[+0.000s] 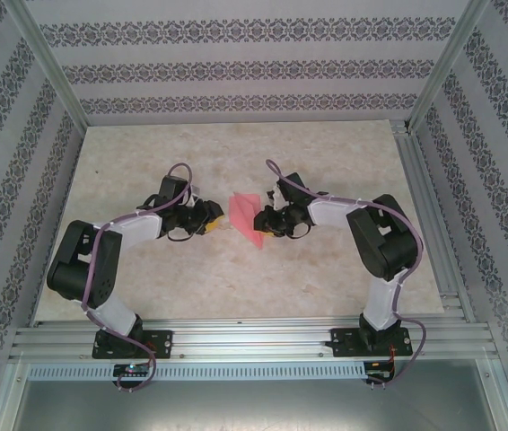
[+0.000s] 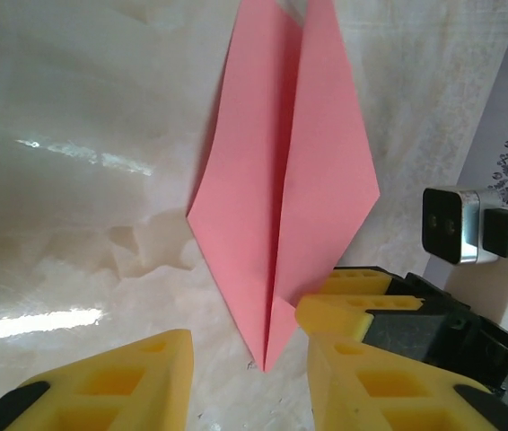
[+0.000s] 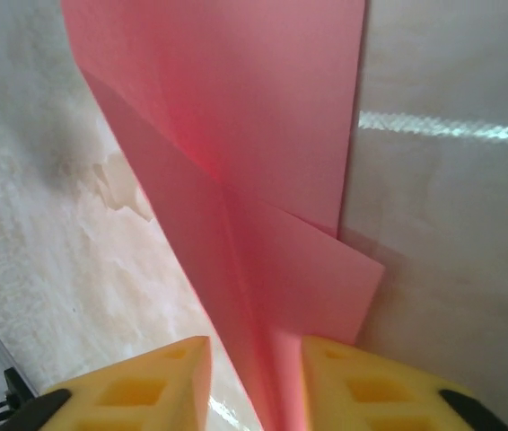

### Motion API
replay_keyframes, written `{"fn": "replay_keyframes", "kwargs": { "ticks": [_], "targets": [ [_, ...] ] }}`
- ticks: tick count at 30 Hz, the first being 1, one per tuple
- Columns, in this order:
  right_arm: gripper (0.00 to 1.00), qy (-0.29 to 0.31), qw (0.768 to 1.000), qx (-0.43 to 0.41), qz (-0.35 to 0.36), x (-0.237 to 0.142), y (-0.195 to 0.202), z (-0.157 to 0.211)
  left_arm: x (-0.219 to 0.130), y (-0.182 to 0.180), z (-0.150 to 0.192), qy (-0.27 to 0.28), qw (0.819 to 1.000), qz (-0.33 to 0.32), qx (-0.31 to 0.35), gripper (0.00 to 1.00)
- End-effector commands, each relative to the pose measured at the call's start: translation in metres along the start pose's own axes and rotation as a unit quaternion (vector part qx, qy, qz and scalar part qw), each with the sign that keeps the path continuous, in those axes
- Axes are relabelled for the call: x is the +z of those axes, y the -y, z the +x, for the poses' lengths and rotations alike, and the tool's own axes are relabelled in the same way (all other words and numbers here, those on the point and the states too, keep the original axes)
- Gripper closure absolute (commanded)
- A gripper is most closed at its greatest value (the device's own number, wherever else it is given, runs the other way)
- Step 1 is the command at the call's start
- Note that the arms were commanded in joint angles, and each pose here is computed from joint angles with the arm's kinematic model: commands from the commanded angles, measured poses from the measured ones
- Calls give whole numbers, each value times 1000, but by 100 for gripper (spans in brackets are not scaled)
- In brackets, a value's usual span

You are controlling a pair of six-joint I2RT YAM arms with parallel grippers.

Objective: Fold a paper plane with a square sheet of paper (pick it up from the middle)
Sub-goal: Fourth fold the wing at the center of the table.

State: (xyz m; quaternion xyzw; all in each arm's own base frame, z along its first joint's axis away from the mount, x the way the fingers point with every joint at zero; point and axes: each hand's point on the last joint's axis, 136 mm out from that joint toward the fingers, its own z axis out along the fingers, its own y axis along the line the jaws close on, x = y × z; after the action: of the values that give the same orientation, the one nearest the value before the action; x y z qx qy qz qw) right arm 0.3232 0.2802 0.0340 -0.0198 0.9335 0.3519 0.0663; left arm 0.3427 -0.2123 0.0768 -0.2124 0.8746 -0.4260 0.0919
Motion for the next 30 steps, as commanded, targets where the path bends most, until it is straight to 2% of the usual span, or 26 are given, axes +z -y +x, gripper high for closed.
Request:
{"fn": "replay_keyframes", "kwargs": {
  "ticks": [1, 4, 15, 20, 30],
  "targets": [
    [63, 25, 999, -36, 29, -26, -6, -4, 0, 12, -1, 5, 1000, 26, 3, 60],
    [58, 23, 997, -36, 56, -28, 3, 2, 2, 8, -4, 9, 1000, 15, 4, 60],
    [51, 13, 999, -12, 45, 0, 9, 0, 30, 13, -1, -28, 999, 22, 0, 60],
    [50, 0, 999, -11, 34, 10, 7, 3, 42, 10, 0, -35, 999, 19, -4, 60],
    [56, 3, 1000, -21, 9, 15, -9, 1, 64, 5, 5, -48, 999, 8, -4, 63]
  ]
}}
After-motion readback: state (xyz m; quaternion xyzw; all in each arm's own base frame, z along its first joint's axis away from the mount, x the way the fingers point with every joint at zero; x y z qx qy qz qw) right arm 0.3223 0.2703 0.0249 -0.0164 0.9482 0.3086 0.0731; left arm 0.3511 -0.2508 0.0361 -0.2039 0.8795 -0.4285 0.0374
